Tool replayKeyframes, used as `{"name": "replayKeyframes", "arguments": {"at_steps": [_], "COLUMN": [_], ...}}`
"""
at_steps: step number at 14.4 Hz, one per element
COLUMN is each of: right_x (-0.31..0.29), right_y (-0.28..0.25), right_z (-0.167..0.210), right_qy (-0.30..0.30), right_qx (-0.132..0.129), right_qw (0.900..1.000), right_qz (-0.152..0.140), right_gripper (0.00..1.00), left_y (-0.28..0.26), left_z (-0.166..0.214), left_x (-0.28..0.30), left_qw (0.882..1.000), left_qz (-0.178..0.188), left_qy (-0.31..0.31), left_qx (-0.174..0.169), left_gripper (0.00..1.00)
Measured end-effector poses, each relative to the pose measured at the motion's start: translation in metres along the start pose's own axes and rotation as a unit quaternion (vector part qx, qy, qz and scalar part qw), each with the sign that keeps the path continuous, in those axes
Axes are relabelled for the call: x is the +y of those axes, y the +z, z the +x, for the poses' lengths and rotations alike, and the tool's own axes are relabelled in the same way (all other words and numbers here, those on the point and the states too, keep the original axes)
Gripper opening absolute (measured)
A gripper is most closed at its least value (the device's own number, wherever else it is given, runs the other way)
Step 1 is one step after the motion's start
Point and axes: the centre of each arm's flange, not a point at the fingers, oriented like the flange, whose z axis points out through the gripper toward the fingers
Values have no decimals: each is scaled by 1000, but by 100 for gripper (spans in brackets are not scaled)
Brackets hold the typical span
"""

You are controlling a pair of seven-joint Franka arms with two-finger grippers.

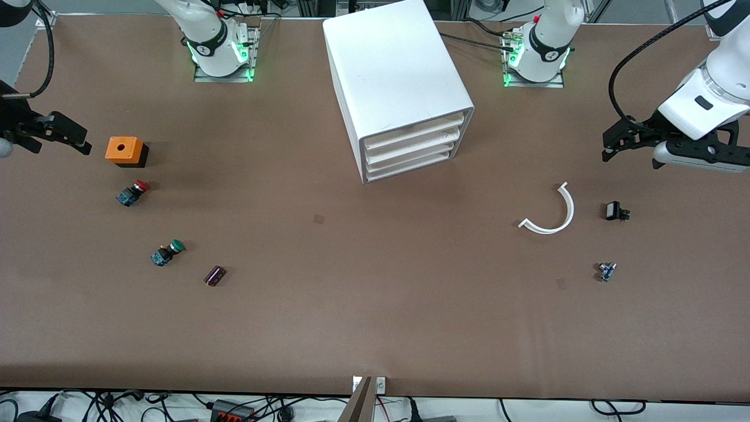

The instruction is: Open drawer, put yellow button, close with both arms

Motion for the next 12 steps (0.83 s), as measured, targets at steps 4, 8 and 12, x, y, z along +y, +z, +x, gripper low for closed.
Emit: {"name": "replayKeyframes", "arguments": {"at_steps": [4,8,12], "right_x": [0,0,1], "right_y": [9,11,11], "right_z": [4,4,4], "right_qy": [0,0,1], "right_qx": [-7,-9,-9], "right_qw": [1000,1000,1000], "right_qz": [0,0,0], "right_gripper": [100,100,100], "left_y": [-3,-2,-2], "left_z": [2,4,4], "left_x": [0,1,1], "left_qw": [1000,1000,1000], "left_qz": [-2,-3,-3], "left_qy": [3,5,5], "left_qx": [-13,-18,-18], "left_gripper": [100,100,100]}}
